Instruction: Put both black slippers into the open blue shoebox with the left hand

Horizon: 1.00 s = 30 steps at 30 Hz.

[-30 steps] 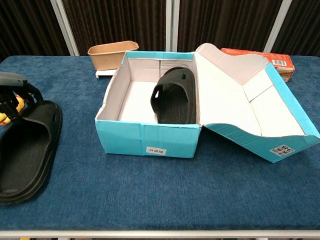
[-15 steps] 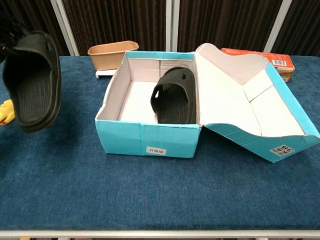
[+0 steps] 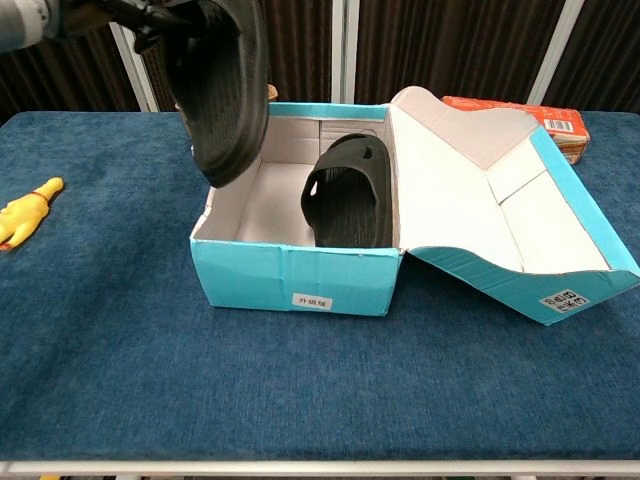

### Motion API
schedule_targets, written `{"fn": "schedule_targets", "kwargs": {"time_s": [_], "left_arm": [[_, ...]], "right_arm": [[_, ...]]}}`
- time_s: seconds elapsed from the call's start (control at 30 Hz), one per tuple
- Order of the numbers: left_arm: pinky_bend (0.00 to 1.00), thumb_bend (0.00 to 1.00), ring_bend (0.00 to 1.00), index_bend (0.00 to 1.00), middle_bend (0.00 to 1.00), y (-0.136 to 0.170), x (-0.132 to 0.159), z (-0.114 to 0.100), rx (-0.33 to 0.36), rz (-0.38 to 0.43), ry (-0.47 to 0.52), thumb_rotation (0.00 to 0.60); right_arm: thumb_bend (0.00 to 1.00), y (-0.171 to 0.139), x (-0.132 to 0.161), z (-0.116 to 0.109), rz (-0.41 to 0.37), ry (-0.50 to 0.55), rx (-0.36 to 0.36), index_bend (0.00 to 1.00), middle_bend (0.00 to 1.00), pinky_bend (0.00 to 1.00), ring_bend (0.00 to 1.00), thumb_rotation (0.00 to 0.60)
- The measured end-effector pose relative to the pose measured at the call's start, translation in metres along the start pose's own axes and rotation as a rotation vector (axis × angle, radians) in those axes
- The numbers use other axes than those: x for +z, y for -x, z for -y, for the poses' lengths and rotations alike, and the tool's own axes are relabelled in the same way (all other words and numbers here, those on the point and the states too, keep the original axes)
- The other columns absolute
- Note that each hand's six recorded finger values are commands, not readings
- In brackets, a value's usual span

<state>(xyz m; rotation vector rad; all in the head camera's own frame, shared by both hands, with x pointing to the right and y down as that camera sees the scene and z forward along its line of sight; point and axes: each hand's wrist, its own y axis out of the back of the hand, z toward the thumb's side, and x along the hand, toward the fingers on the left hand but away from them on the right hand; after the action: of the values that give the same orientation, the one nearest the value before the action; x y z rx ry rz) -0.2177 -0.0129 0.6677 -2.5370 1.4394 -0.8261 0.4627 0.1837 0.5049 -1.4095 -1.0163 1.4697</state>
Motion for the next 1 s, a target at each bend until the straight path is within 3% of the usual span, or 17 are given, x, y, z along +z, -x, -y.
{"fn": "schedule_targets", "kwargs": {"time_s": [0.23, 0.5, 0.77, 1.0], "left_arm": [[0.68, 0.0, 0.72, 0.59, 0.63, -0.027, -0.003, 0.03, 0.017, 0.1, 0.004, 0.6], [0.68, 0.0, 0.72, 0.6, 0.63, -0.031, -0.022, 0.059, 0.009, 0.153, -0.069, 0.6], [0.67, 0.0, 0.72, 0.6, 0.63, -0.026, -0.037, 0.079, -0.044, 0.139, -0.053, 0.6], [0.65, 0.0, 0.72, 0.6, 0.63, -0.024, -0.052, 0.09, -0.11, 0.067, 0.006, 0.6]], "right_arm": [[0.09, -0.001, 0.001, 0.0, 0.013, -0.007, 0.005, 0.06, 0.06, 0.06, 0.0, 0.6], [0.09, 0.0, 0.004, 0.0, 0.018, -0.016, 0.011, 0.06, 0.06, 0.06, 0.0, 0.6], [0.09, 0.0, 0.005, 0.0, 0.022, -0.017, 0.012, 0.06, 0.06, 0.06, 0.0, 0.6], [0.09, 0.0, 0.006, 0.0, 0.024, -0.019, 0.011, 0.06, 0.06, 0.06, 0.0, 0.6]]}}
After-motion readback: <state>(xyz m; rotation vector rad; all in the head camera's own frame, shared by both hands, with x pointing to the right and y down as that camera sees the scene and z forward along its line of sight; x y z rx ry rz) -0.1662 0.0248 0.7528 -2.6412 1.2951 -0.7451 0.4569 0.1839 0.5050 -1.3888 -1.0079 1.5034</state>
